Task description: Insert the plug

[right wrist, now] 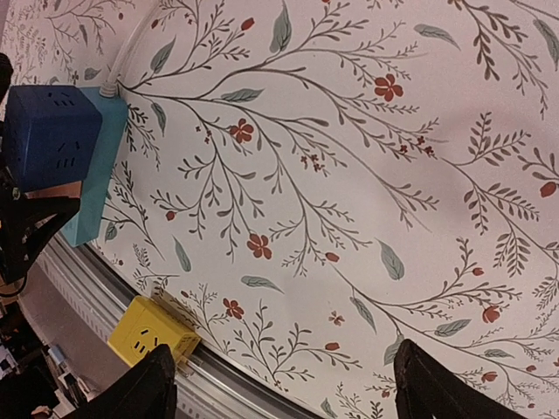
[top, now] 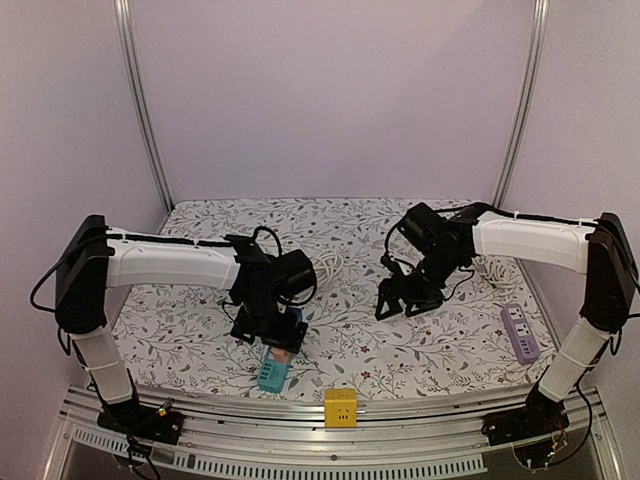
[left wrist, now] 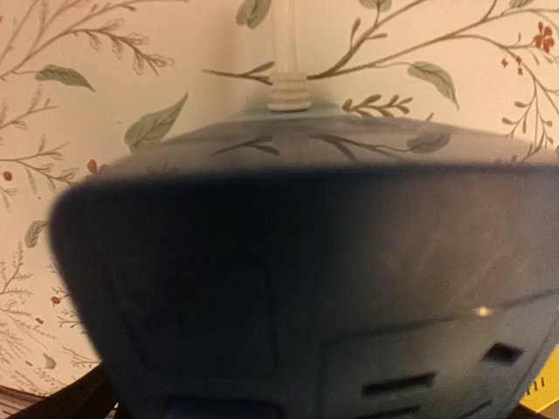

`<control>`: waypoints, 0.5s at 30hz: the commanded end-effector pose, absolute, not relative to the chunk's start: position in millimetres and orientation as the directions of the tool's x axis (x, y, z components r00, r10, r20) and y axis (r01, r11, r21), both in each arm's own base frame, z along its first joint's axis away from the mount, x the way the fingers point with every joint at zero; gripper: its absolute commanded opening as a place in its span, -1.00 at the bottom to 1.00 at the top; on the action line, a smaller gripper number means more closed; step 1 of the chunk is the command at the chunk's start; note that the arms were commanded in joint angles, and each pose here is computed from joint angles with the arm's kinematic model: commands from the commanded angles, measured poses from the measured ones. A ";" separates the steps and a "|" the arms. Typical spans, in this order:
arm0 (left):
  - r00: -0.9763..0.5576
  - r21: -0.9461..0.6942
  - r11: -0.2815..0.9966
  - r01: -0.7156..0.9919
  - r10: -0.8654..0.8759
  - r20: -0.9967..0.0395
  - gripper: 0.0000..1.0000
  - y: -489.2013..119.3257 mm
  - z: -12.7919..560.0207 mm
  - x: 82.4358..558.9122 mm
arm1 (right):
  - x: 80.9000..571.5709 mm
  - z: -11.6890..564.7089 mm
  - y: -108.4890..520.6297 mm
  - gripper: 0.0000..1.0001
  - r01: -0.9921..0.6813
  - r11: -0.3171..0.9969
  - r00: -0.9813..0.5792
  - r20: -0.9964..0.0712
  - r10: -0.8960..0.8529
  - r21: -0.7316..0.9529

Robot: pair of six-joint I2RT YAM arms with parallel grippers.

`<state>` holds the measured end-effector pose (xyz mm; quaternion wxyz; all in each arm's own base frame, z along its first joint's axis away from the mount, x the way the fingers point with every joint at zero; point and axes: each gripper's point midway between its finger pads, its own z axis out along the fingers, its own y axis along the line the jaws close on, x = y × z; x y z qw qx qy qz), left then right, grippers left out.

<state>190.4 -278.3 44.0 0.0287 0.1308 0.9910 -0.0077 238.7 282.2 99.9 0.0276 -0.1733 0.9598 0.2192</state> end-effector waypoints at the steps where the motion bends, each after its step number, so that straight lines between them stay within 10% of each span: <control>1: -0.962 -0.009 0.969 0.248 0.245 -0.124 0.99 -282.3 70.5 209.3 | 229.0 99.4 289.0 0.73 -0.352 0.843 -0.934 -0.097 -0.344 0.407; 15: -0.922 -0.018 0.969 0.247 0.229 -0.313 0.99 -274.6 143.4 235.1 | 190.1 103.2 322.6 0.98 -0.359 0.866 -0.929 -0.046 -0.366 0.348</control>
